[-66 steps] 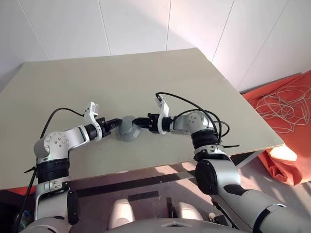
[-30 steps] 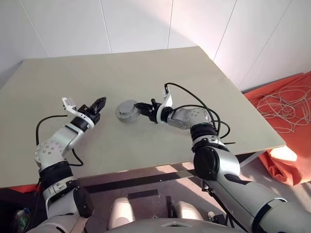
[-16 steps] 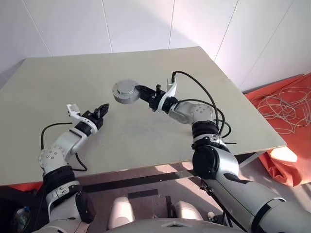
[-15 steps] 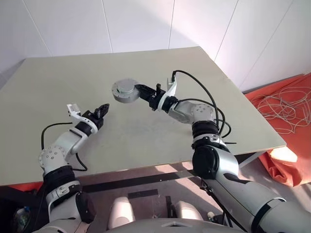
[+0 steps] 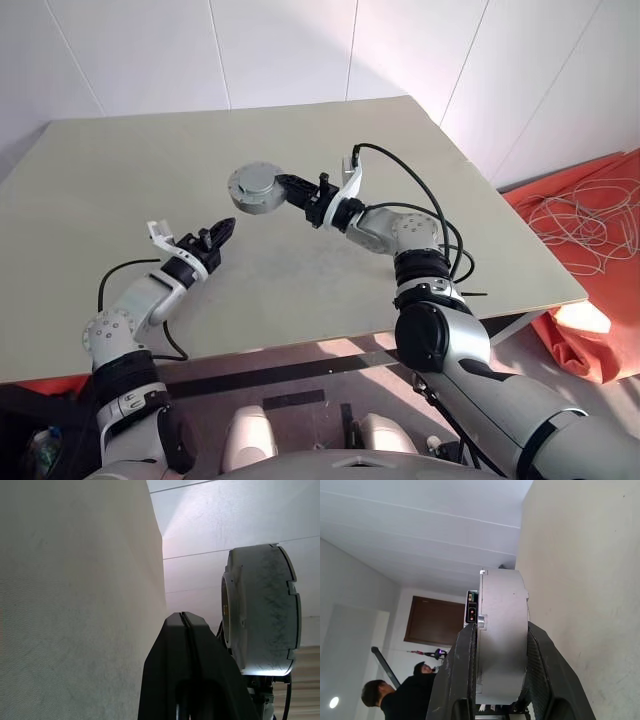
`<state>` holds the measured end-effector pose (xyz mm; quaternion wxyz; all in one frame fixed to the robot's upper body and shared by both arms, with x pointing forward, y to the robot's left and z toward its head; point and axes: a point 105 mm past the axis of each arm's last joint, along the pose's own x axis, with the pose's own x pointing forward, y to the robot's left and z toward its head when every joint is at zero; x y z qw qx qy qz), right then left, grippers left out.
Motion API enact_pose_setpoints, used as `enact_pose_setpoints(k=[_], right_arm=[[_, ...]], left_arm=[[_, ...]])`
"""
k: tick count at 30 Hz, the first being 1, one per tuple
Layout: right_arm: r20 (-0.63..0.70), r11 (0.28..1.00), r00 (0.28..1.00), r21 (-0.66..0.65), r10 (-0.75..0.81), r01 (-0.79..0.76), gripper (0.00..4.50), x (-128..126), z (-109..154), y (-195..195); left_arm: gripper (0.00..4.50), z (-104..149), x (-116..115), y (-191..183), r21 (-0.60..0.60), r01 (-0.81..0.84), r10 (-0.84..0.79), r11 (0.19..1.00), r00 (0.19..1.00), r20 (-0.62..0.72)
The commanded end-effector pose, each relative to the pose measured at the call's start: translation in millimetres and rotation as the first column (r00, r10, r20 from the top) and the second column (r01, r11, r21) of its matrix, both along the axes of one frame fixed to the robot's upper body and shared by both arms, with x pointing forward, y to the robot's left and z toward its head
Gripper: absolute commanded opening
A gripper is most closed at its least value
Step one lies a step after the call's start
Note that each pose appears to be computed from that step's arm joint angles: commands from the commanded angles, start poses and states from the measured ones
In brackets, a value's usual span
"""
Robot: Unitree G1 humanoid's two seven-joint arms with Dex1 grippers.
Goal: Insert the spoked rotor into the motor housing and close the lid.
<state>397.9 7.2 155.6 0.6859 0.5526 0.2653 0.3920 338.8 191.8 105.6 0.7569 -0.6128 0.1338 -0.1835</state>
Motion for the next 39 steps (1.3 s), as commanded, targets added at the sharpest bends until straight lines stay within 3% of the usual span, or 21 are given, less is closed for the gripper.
enact_pose_setpoints(k=[1, 7, 8, 11, 22, 26, 39], right_arm=[[0.071, 0.998, 0.997, 0.057, -0.018, 0.014, 1.16, 4, 24, -2], [0.076, 0.999, 0.997, 0.024, -0.032, 0.03, 1.16, 5, 19, -2], [0.078, 0.999, 0.996, 0.022, -0.035, 0.033, 1.16, 6, 19, -2], [0.083, 0.999, 0.996, 0.016, -0.038, 0.037, 1.16, 6, 18, -3], [0.079, 0.999, 0.996, 0.001, -0.035, 0.035, 1.16, 6, 16, -2], [0.08, 1.0, 0.996, -0.002, -0.026, 0.026, 1.16, 5, 16, -1], [0.131, 0.984, 0.975, -0.038, 0.177, -0.174, 1.16, -27, 17, 17]], left_arm=[[0.0, 11, -1, 0, 0.033, 0.022, -0.023, 0.999, 0.998, 0.05], [0.0, 0, 3, 2, 0.094, 0.012, -0.015, 0.996, 1.0, 0.027], [0.18, -1, 3, 2, 0.1, 0.017, -0.02, 0.995, 0.999, 0.03], [0.93, 3, 0, 0, 0.093, 0.038, -0.044, 0.995, 0.997, 0.065], [4.48, 14, -3, -3, 0.018, 0.045, -0.047, 0.999, 0.992, 0.116], [4.48, 23, -3, -8, -0.105, 0.078, -0.066, 0.991, 0.991, 0.119], [4.48, 51, -7, -35, -0.193, 0.182, -0.144, 0.964, 0.969, 0.199]])
